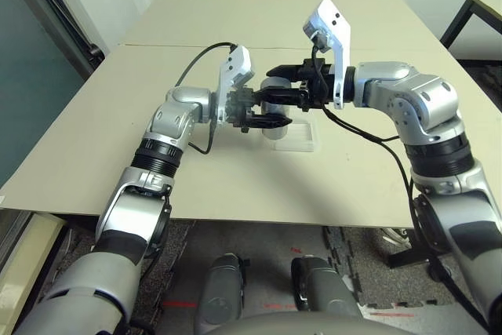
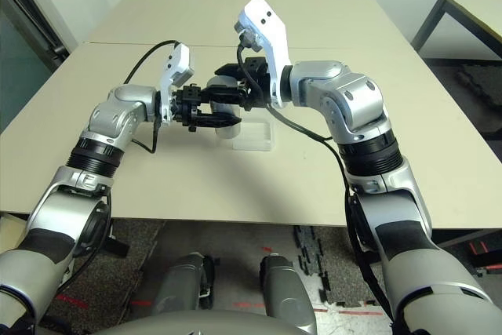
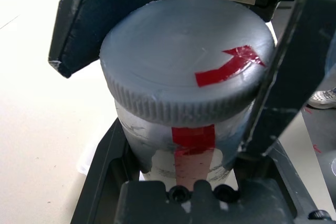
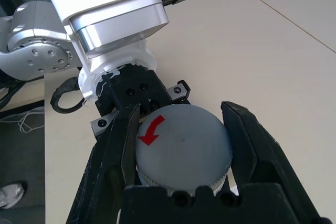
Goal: Pour the medicine from the bottle into the box.
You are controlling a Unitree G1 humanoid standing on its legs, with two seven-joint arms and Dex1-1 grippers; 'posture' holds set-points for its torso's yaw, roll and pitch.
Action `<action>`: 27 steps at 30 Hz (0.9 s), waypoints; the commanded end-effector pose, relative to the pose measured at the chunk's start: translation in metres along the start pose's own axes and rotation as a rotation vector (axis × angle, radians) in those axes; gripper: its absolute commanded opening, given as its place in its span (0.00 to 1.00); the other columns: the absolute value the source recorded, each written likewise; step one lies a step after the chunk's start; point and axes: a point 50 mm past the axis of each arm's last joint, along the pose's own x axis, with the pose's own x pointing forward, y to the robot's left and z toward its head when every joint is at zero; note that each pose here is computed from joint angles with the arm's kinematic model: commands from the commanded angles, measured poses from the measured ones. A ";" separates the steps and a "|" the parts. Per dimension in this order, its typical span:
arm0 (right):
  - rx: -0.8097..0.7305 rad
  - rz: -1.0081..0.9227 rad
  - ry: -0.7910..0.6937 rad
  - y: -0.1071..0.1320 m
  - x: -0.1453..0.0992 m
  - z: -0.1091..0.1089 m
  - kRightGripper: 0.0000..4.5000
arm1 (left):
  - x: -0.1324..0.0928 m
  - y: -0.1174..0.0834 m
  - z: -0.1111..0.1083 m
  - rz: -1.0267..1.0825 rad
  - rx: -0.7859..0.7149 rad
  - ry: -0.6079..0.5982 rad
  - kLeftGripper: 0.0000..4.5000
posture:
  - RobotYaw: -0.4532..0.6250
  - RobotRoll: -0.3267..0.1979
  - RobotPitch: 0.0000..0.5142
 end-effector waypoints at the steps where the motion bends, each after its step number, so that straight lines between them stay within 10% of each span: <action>1: 0.008 -0.059 -0.059 -0.009 -0.007 0.015 0.58 | 0.000 -0.002 -0.007 -0.003 0.000 0.033 0.56 | 0.44 0.62 0.15; 20: 0.004 -0.482 -0.102 -0.062 -0.018 0.013 0.58 | -0.010 -0.002 -0.015 0.067 -0.008 0.032 0.56 | 0.47 0.62 0.13; 27: 0.076 -0.677 -0.097 -0.081 -0.032 -0.031 0.58 | -0.026 0.023 -0.006 0.336 0.013 -0.029 0.56 | 0.48 0.62 0.15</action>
